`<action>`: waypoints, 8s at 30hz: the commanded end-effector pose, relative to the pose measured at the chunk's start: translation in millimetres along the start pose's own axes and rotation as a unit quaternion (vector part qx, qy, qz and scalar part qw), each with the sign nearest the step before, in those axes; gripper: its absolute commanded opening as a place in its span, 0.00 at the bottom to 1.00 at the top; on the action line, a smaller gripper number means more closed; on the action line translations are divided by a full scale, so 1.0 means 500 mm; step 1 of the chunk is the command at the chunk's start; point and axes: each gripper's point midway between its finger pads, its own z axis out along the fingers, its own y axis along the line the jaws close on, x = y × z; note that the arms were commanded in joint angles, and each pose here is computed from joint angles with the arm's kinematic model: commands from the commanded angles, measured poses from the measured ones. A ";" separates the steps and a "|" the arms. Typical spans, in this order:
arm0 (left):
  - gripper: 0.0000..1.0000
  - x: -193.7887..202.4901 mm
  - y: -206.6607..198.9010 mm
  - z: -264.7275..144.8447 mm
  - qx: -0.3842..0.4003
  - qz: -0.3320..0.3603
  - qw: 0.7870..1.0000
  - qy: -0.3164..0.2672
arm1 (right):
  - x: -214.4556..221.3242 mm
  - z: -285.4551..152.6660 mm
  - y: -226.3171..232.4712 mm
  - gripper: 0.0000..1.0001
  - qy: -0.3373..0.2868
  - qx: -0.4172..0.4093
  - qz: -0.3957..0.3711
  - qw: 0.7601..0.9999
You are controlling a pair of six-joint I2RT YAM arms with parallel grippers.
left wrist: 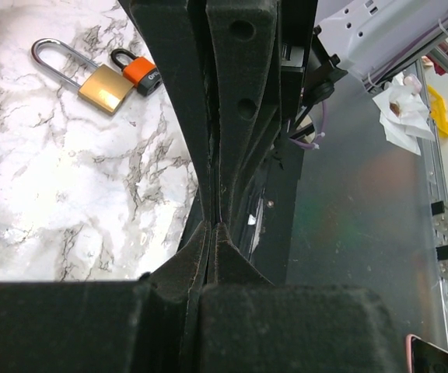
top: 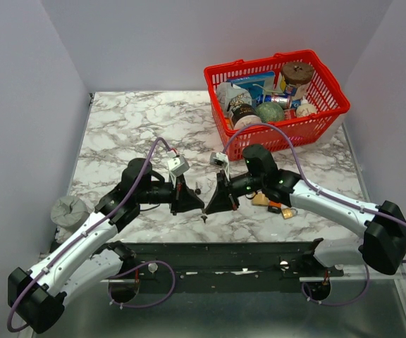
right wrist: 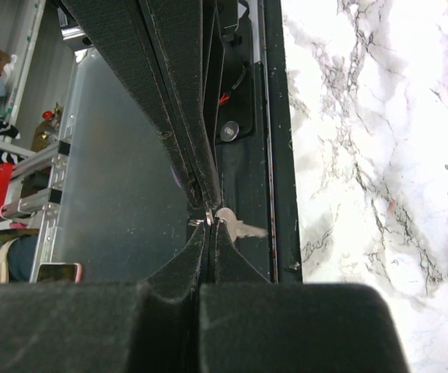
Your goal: Unlock with the key
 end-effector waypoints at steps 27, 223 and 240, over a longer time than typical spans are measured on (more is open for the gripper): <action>0.88 -0.015 0.222 0.233 -0.341 -0.117 0.931 -0.060 | -0.100 -0.402 -0.190 0.01 -0.321 0.459 0.039 0.828; 0.01 -0.150 0.332 -0.052 -0.392 -0.187 0.873 -0.220 | -0.103 0.062 -0.230 0.01 -0.163 0.209 0.200 0.943; 0.01 -0.148 0.331 -0.046 -0.387 -0.190 0.876 -0.217 | -0.112 0.064 -0.241 0.01 -0.167 0.203 0.199 0.944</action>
